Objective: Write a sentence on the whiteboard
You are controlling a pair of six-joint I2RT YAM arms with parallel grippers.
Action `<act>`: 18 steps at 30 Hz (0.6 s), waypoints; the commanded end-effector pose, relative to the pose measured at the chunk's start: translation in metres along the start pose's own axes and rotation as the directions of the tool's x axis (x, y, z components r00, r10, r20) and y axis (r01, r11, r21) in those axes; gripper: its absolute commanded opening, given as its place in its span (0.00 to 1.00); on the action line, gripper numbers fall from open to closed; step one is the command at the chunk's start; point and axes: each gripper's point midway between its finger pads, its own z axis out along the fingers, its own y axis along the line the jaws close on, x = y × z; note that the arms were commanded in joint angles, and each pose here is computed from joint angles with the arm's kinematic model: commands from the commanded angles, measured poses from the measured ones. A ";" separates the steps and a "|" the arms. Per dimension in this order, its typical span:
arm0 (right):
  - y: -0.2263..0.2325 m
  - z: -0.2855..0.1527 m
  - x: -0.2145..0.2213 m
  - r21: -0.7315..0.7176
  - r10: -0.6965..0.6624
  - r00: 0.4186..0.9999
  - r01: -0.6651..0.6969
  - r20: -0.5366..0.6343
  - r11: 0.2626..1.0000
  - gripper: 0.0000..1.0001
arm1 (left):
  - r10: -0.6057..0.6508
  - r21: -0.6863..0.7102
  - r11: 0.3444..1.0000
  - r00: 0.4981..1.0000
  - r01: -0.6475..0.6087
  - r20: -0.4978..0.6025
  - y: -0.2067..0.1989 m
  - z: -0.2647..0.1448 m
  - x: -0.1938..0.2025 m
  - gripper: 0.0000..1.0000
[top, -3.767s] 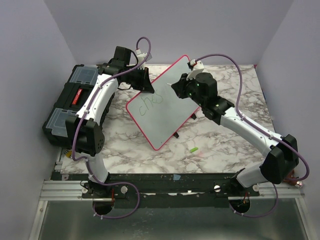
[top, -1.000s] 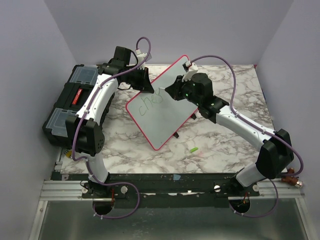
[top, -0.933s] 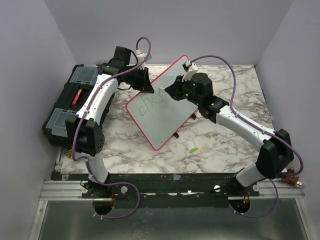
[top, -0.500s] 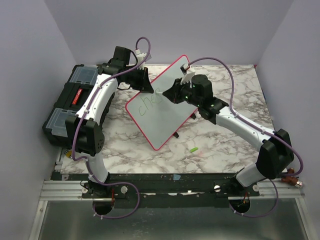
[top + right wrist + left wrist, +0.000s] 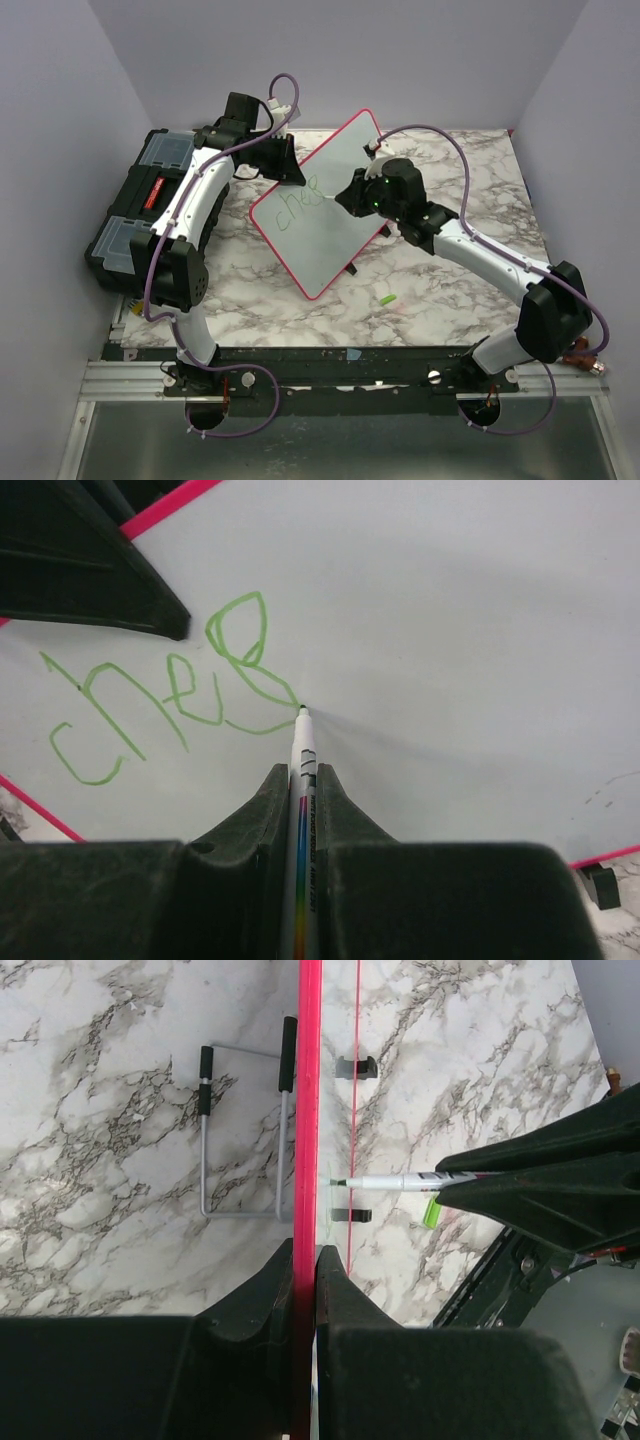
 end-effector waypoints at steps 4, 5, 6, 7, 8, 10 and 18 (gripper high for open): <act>-0.030 0.001 0.005 0.159 -0.035 0.999 0.039 -0.023 0.986 0.01 | 0.145 -0.110 0.985 0.987 -0.136 0.075 0.011 -0.012 -0.026 0.00; -0.029 0.002 -0.001 0.159 -0.038 0.999 0.039 -0.011 0.986 0.00 | 0.145 -0.110 0.984 0.986 -0.137 0.075 0.012 -0.012 -0.026 0.00; -0.028 0.003 -0.004 0.159 -0.038 0.999 0.039 -0.004 0.987 0.01 | 0.145 -0.110 0.985 0.987 -0.136 0.075 0.012 -0.012 -0.026 0.00; -0.026 0.004 -0.011 0.154 -0.039 0.999 0.037 0.007 0.987 0.01 | 0.145 -0.109 0.985 0.987 -0.136 0.075 0.012 -0.012 -0.026 0.00; -0.024 0.005 -0.015 0.149 -0.040 0.999 0.037 0.017 0.988 0.01 | 0.144 -0.109 0.985 0.987 -0.136 0.074 0.012 -0.011 -0.026 0.00; -0.018 0.006 -0.028 0.138 -0.039 0.998 0.033 0.040 0.990 0.01 | 0.145 -0.108 0.985 0.987 -0.136 0.073 0.012 -0.010 -0.025 0.00; -0.003 -0.010 -0.069 0.107 -0.055 0.987 0.039 0.154 0.994 0.01 | 0.141 -0.106 0.985 0.987 -0.133 0.071 0.012 -0.010 -0.025 0.00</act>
